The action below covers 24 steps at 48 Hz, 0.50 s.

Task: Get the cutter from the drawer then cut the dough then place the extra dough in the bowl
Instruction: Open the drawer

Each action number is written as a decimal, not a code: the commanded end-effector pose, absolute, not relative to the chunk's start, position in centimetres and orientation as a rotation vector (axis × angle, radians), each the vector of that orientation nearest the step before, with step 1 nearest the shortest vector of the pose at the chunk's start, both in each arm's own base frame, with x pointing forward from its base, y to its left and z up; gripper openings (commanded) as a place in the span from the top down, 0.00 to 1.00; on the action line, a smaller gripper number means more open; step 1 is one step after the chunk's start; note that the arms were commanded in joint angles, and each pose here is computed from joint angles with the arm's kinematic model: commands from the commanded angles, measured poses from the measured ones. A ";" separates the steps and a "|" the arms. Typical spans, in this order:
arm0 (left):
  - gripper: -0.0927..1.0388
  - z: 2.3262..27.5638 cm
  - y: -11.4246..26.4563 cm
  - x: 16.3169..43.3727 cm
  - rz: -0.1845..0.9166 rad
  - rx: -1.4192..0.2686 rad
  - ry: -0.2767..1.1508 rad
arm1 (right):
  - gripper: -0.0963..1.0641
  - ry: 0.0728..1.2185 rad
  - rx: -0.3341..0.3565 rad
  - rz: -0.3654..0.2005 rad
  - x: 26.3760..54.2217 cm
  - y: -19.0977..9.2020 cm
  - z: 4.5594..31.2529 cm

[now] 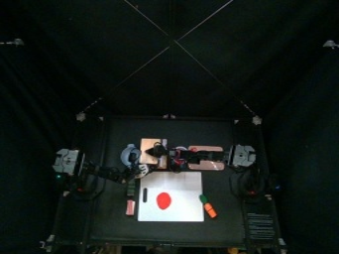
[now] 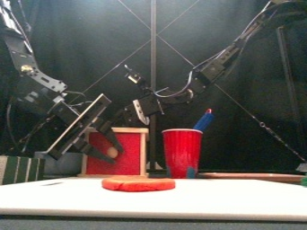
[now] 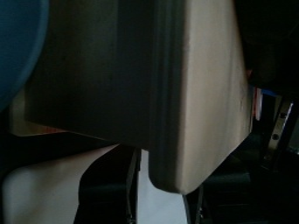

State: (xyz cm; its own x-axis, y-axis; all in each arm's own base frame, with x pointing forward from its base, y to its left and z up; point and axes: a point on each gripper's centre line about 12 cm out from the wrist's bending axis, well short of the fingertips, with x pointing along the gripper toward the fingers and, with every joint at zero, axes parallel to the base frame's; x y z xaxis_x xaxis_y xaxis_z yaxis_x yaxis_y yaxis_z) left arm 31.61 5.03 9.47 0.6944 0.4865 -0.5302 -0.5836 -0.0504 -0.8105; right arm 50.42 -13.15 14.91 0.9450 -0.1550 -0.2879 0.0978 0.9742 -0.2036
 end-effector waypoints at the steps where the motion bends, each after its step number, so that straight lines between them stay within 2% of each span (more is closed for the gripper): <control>1: 0.47 9.9 5.3 31.7 0.872 -1.381 0.074 | 0.88 0.329 -0.193 -0.111 50.5 -12.2 14.4; 12: 0.47 10.0 2.3 32.3 0.799 -1.405 0.164 | 0.88 0.327 -0.180 -0.119 50.5 -12.3 14.4; 24: 0.47 9.8 -0.9 32.2 0.768 -1.436 0.224 | 0.88 0.332 -0.180 -0.118 50.4 -12.3 14.3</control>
State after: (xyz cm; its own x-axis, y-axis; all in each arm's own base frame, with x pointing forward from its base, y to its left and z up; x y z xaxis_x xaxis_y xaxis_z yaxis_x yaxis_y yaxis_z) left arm 31.91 0.38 9.32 0.7272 0.3712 -0.5774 -0.6002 -0.0643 -0.7973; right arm 50.40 -13.13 14.87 0.9442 -0.1595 -0.2880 0.1062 0.9756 -0.1920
